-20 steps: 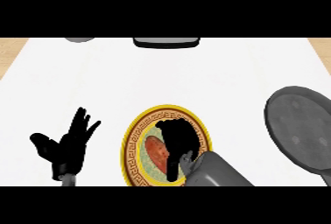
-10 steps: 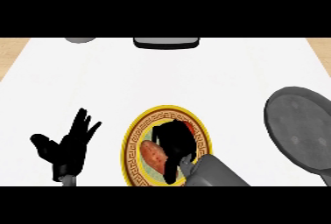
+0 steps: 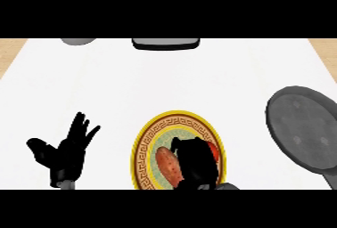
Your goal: Pick the sweet potato from the plate and place it in the pan
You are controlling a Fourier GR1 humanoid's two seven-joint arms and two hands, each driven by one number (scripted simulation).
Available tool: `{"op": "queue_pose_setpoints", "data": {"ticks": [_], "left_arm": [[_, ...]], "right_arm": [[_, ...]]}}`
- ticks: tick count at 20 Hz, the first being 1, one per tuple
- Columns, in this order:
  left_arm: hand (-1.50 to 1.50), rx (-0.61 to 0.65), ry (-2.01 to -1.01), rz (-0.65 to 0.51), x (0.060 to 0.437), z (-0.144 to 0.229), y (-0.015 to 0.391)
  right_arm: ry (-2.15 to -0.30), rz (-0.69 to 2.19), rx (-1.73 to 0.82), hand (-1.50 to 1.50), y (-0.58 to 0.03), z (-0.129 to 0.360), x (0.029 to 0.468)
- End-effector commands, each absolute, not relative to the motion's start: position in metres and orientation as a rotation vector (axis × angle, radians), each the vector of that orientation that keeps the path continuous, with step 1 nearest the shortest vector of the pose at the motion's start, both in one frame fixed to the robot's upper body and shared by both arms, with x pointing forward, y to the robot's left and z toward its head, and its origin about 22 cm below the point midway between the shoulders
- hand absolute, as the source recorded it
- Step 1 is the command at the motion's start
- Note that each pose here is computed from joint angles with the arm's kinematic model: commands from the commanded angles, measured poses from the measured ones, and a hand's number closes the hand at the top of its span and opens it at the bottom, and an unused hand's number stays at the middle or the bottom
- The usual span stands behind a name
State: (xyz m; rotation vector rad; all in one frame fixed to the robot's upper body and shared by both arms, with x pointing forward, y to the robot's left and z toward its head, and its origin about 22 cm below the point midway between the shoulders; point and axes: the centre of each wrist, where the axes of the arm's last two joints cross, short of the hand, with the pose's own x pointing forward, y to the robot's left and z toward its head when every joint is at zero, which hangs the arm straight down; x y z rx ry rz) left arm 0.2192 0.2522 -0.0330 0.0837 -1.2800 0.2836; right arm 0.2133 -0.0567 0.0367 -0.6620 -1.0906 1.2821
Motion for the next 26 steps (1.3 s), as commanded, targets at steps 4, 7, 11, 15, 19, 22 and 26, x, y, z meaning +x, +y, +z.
{"op": "queue_pose_setpoints", "data": {"ticks": [4, 7, 11, 15, 19, 22, 26], "left_arm": [[0.0, 0.1, -1.228, 0.296, 0.218, -0.044, 0.249], [0.0, 0.089, -1.227, 0.291, 0.214, -0.049, 0.27], [0.0, 0.099, -1.222, 0.297, 0.217, -0.044, 0.262], [0.0, 0.09, -1.225, 0.291, 0.222, -0.043, 0.256], [0.0, 0.075, -1.221, 0.273, 0.209, -0.039, 0.242], [0.0, 0.105, -1.237, 0.276, 0.227, -0.031, 0.25], [0.0, 0.07, -1.219, 0.272, 0.217, -0.037, 0.251]], "right_arm": [[-1.185, 1.186, -0.913, 1.5, -0.096, 0.064, 0.164], [-1.314, 1.07, -1.078, 1.5, -0.089, 0.093, 0.154], [-1.437, 0.835, -1.247, 1.5, -0.092, 0.131, 0.146], [-1.431, 0.719, -1.25, 1.5, -0.108, 0.154, 0.118], [-1.391, 0.66, -1.273, 1.5, -0.121, 0.174, 0.131], [-1.391, 0.582, -1.243, 1.5, -0.134, 0.175, 0.143], [-1.402, 0.511, -1.23, 1.5, -0.158, 0.174, 0.168]]}}
